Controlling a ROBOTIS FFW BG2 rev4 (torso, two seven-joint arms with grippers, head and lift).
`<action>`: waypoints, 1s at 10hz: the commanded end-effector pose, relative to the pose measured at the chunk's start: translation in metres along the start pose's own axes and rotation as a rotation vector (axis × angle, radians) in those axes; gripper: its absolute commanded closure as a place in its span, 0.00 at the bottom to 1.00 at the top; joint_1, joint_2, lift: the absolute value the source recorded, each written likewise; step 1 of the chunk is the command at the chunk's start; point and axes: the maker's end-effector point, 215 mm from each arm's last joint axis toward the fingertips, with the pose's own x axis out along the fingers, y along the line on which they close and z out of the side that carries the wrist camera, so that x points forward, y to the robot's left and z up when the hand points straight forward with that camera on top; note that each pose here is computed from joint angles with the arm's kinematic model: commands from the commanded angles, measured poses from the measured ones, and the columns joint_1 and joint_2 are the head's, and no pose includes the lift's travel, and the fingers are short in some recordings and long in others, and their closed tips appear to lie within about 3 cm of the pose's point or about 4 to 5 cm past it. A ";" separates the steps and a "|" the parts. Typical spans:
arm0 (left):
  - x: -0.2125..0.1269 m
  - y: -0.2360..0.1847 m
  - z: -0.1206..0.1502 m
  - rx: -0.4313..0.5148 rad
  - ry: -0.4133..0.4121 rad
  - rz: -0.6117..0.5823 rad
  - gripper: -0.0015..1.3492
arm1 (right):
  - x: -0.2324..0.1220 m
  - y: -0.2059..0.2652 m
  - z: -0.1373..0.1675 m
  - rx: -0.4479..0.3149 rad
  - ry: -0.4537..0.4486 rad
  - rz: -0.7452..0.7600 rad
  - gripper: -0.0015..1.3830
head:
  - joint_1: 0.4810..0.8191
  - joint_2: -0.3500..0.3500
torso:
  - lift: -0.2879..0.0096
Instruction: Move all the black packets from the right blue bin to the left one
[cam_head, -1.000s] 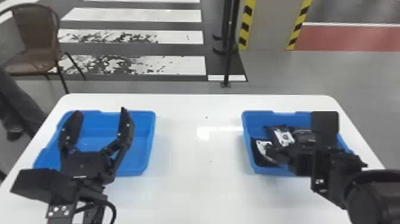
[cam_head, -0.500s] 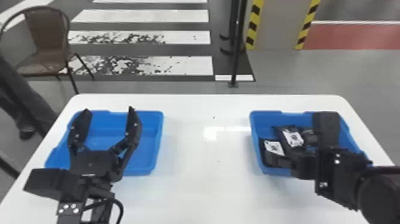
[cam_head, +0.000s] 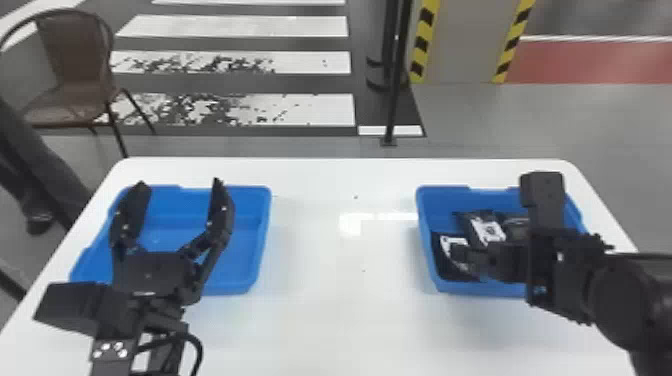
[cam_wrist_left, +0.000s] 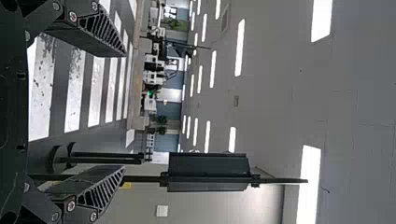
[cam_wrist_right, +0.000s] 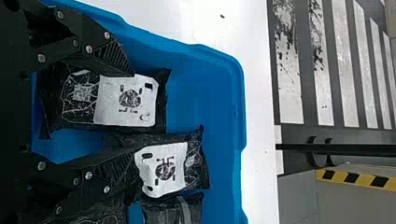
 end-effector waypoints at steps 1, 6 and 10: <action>0.001 0.000 0.001 0.000 -0.003 0.000 0.14 | 0.000 0.000 -0.012 0.004 0.042 -0.002 0.36 | 0.63 0.49 | 0.50; 0.004 -0.004 0.000 0.007 -0.006 -0.011 0.14 | 0.015 0.018 -0.029 0.023 0.123 0.063 0.36 | 0.63 0.51 | 0.50; 0.006 -0.008 -0.002 0.004 -0.007 -0.019 0.14 | 0.015 0.020 -0.043 -0.020 0.239 0.057 0.71 | 0.63 0.52 | 0.50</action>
